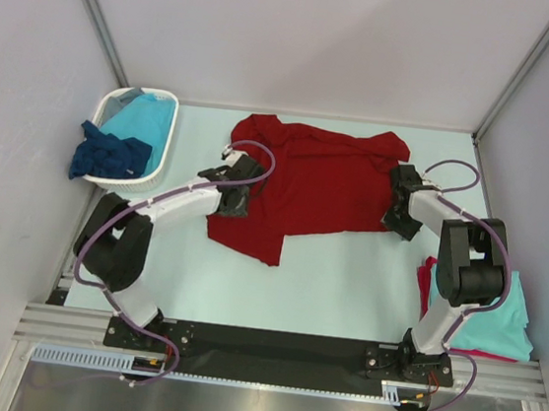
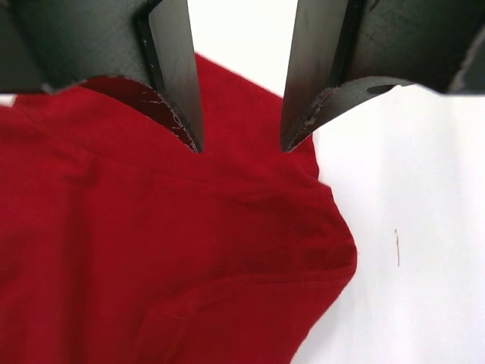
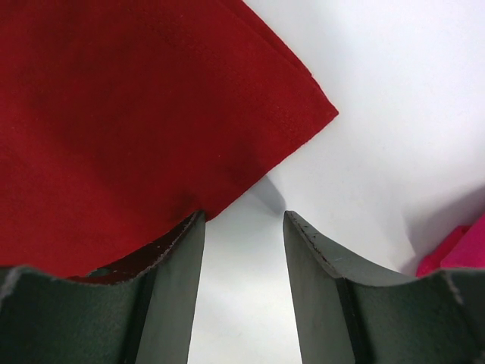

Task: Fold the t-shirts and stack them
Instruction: Flatten out the tshirt

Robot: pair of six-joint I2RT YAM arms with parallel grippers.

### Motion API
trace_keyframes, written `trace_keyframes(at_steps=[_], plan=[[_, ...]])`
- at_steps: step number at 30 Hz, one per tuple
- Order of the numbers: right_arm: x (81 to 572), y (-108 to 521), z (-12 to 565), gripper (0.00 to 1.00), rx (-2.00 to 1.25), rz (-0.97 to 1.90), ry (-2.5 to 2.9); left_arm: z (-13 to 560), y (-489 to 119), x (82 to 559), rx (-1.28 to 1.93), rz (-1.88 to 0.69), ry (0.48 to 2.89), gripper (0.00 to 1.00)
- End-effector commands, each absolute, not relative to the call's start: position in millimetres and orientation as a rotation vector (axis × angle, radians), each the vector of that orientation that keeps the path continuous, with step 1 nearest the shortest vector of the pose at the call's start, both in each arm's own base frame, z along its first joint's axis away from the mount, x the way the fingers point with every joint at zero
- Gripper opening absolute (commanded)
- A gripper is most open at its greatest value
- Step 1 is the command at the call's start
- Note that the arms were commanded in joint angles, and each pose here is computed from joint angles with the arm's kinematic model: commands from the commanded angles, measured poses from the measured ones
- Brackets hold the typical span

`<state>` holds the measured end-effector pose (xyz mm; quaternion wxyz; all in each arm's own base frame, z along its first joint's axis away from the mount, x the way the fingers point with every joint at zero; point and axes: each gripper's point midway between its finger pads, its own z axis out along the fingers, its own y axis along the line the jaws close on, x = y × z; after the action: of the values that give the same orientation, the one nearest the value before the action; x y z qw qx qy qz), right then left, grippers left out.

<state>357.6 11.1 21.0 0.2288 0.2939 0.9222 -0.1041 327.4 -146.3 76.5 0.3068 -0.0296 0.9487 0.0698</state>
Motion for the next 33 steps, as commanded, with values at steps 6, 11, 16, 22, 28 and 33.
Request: trace_keyframes(at_steps=[6, 11, 16, 22, 28, 33], plan=[[369, 12, 26, 0.51, 0.803, -0.266, 2.509, 60, -164, 347, -0.164, 0.088, 2.562, 0.46], [369, 11, 29, 0.51, 0.805, -0.261, 2.502, 68, -174, 332, -0.129, 0.040, 2.555, 0.47], [371, 12, 28, 0.51, 0.803, -0.259, 2.502, 73, -180, 307, -0.099, 0.002, 2.556, 0.47], [371, 15, 26, 0.51, 0.798, -0.252, 2.509, 49, -183, 277, -0.084, -0.007, 2.622, 0.48], [370, 15, 27, 0.51, 0.791, -0.253, 2.510, 30, -188, 267, -0.057, 0.000, 2.665, 0.47], [371, 16, 36, 0.51, 0.783, -0.243, 2.495, 19, -189, 266, -0.047, 0.011, 2.690, 0.44]])
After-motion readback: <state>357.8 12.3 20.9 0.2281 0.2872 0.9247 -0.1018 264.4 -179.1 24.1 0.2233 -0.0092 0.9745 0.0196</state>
